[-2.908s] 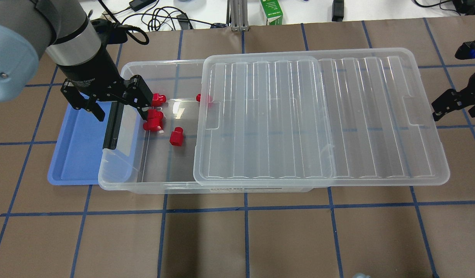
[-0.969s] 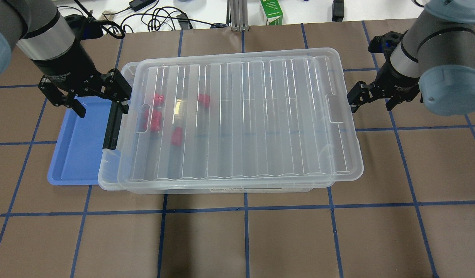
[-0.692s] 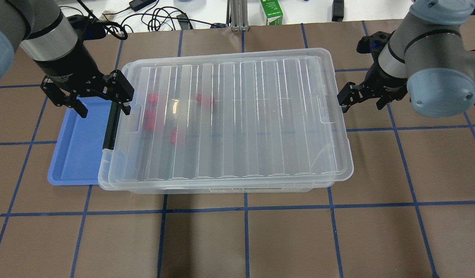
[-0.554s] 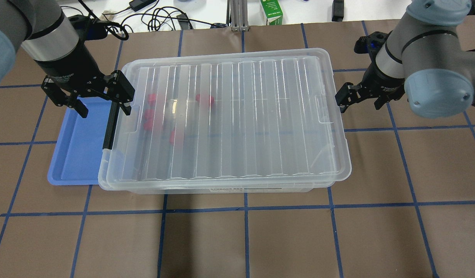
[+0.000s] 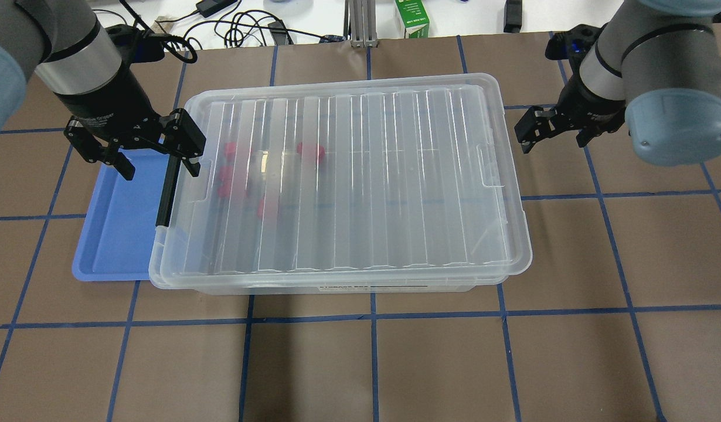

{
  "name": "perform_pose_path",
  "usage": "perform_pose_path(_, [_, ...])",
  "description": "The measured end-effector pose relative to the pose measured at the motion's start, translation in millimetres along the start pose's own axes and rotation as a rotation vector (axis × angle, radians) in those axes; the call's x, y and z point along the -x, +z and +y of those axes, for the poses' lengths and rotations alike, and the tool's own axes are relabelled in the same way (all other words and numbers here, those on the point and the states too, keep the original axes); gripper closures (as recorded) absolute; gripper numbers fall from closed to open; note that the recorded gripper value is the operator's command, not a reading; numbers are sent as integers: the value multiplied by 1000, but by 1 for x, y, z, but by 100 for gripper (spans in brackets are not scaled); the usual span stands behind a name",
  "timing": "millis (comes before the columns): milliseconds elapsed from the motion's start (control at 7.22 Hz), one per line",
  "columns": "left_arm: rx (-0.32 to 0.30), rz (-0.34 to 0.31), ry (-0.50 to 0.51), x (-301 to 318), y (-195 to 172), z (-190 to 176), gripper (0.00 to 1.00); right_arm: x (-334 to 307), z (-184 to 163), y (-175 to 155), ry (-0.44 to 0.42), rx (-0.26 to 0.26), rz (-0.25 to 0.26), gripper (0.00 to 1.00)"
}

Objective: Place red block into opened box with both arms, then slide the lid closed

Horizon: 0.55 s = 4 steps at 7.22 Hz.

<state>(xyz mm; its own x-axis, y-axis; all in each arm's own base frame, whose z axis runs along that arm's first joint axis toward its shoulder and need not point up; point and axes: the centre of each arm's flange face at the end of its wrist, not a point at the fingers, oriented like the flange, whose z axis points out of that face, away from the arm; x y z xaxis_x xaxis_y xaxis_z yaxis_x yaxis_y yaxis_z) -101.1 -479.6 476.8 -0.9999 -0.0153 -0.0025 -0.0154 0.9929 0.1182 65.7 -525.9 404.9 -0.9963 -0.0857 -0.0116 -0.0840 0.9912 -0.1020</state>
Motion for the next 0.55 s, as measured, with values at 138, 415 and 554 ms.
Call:
perform_pose_path(138, [-2,-1,0,0,-1,1,0,1,1,-33,2,9,0,0])
perform_pose_path(415, [-6,-1,1,0,-2,2,0,7,16,-94,12,41,-4,0])
perform_pose_path(554, [-7,0,1,0,-2,2,0,12,24,-110,40,47,-5,0])
